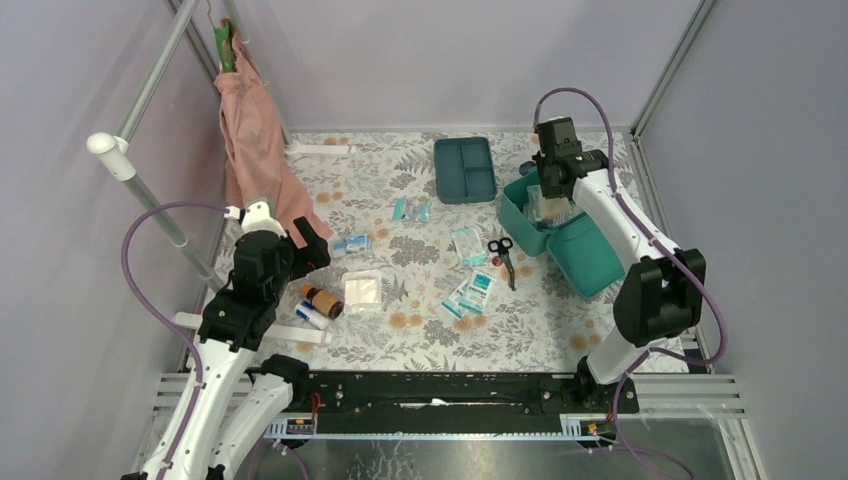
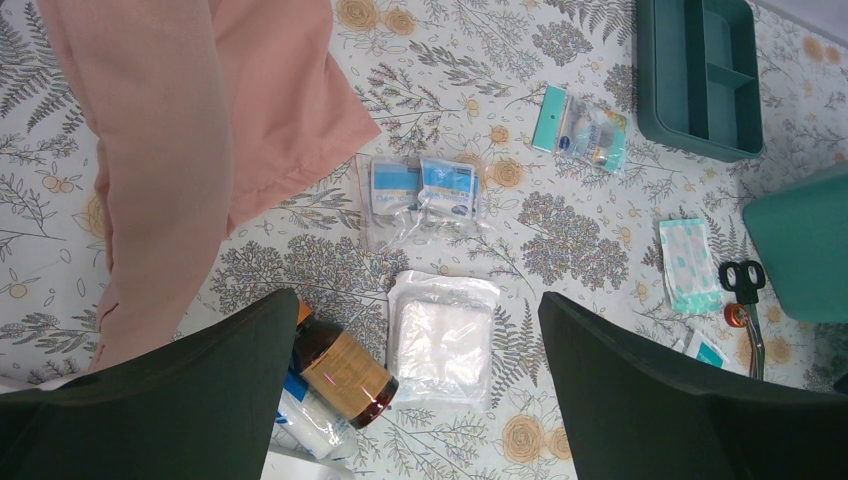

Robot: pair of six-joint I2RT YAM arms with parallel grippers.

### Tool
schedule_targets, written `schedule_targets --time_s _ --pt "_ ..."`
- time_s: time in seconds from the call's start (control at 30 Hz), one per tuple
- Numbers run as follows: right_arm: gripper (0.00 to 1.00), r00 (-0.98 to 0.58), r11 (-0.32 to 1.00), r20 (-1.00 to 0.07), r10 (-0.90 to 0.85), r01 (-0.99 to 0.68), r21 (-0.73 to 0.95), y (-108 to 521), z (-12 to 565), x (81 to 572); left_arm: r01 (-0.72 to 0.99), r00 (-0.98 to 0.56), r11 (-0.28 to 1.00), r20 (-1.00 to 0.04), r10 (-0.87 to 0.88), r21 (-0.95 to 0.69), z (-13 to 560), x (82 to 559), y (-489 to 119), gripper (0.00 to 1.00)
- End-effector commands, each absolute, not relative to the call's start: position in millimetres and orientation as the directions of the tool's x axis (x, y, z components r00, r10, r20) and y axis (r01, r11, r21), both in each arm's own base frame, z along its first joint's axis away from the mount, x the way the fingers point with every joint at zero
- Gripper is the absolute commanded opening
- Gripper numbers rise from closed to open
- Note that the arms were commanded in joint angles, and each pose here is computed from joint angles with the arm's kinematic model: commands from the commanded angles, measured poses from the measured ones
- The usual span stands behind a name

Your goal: Organize the medicine kit

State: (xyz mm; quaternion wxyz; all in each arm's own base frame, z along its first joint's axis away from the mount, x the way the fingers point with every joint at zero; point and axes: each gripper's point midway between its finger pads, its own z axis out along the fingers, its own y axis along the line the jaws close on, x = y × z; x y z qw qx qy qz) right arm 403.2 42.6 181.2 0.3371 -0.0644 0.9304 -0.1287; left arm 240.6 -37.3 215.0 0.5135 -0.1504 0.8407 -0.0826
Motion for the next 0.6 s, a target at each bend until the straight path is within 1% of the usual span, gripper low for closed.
schedule_targets --time_s 0.0,0.03,0.1,0.2,0.23,0.33,0.4,0.47,0.57 --pt "0.24 -0.731 0.954 -0.624 -0.275 -0.125 -0.274 61 187 422 -0.155 -0.41 0.944 -0.85 -0.33 -0.292 216 244 -38 0.99" --pt "0.26 -0.738 0.954 -0.619 -0.269 -0.116 -0.277 61 186 423 -0.153 -0.411 0.944 -0.85 -0.33 -0.292 216 244 -38 0.99" --pt "0.38 -0.748 0.955 -0.617 -0.246 -0.08 -0.285 57 188 424 -0.154 -0.411 0.944 -0.85 -0.329 -0.291 216 244 -38 0.99" --pt "0.47 -0.732 0.96 -0.651 -0.2 -0.014 -0.279 53 201 426 -0.155 -0.411 0.944 -0.85 -0.33 -0.292 216 244 -38 0.99" --pt "0.49 -0.726 0.962 -0.661 -0.189 -0.003 -0.273 53 206 425 -0.155 -0.413 0.944 -0.849 -0.329 -0.291 216 244 -38 0.99" --pt "0.49 -0.693 0.97 -0.702 -0.161 0.019 -0.241 57 229 422 -0.154 -0.413 0.944 -0.849 -0.33 -0.291 216 244 -38 0.99" --pt "0.5 -0.66 0.99 -0.744 -0.105 0.004 -0.143 79 245 419 -0.154 -0.416 0.944 -0.848 -0.329 -0.291 215 245 -39 0.99" --pt "0.5 -0.621 0.999 -0.784 -0.021 -0.052 0.014 111 262 416 -0.153 -0.417 0.944 -0.848 -0.329 -0.291 215 245 -39 0.99" --pt "0.48 -0.6 0.967 -0.79 0.124 -0.106 0.232 154 279 410 -0.156 -0.42 0.945 -0.846 -0.327 -0.288 214 245 -39 0.99"
